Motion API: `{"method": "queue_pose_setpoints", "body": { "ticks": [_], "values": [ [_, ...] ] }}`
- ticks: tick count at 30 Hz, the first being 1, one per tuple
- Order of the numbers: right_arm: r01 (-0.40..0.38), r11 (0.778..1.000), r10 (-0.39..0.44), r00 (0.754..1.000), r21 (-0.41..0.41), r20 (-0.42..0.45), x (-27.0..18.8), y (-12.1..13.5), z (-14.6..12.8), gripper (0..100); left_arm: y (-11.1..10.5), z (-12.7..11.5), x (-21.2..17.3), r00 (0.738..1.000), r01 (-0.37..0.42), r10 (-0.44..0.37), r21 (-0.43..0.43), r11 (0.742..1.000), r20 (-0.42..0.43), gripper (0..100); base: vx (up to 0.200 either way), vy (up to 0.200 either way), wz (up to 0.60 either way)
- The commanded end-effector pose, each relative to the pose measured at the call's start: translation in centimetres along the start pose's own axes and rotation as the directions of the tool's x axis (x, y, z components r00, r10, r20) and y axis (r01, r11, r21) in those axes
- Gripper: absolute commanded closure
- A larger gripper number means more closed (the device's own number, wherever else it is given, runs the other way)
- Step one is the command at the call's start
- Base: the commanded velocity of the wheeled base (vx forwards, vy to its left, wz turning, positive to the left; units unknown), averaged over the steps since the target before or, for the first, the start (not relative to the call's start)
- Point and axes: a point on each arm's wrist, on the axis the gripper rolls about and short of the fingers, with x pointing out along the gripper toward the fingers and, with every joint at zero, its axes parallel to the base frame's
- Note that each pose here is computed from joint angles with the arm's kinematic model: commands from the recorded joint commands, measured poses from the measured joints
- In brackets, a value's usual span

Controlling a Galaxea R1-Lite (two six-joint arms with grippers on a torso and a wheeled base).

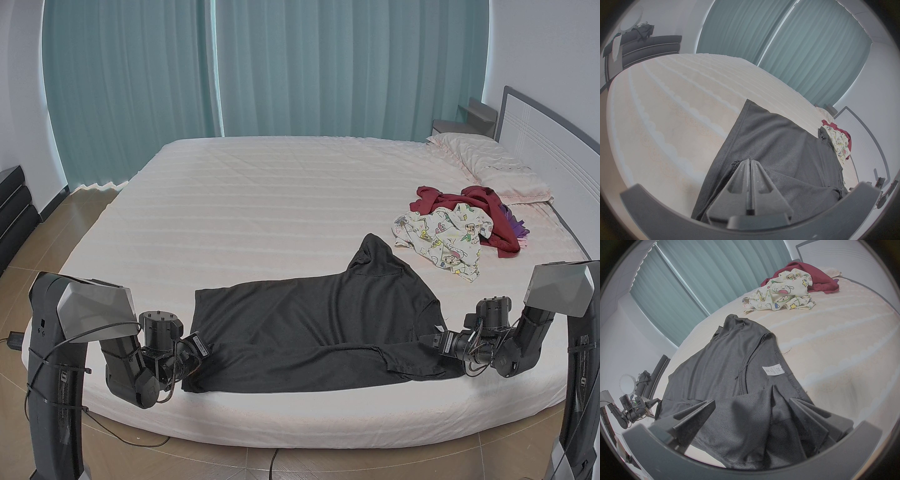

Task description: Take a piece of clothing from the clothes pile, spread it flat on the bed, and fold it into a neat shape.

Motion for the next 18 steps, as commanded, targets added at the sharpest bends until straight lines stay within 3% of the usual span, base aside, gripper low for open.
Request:
{"method": "queue_pose_setpoints", "body": {
  "ticks": [1,2,3,18],
  "values": [
    [0.002,1.0,-0.002,1.0,0.001,-0.015,0.3,-0.1,-0.4,0,0.0,0.1,-0.1,1.0,0.001,-0.001,-0.001,1.0,0.002,100,0.0,0.0,0.0],
    [0.002,1.0,-0.002,1.0,0.001,-0.015,0.3,-0.1,-0.4,0,0.0,0.1,-0.1,1.0,0.001,-0.001,-0.001,1.0,0.002,100,0.0,0.0,0.0],
    [0.008,1.0,-0.007,1.0,0.006,-0.023,0.4,-0.3,-0.4,100,-0.1,0.1,0.0,1.0,0.002,-0.002,-0.001,1.0,0.003,100,0.0,0.0,0.0],
    [0.006,1.0,-0.007,0.997,0.026,0.071,-0.8,-0.9,2.0,100,0.4,0.4,0.3,1.0,-0.009,0.009,-0.011,1.0,0.012,100,0.0,0.0,0.0]
  ]
}}
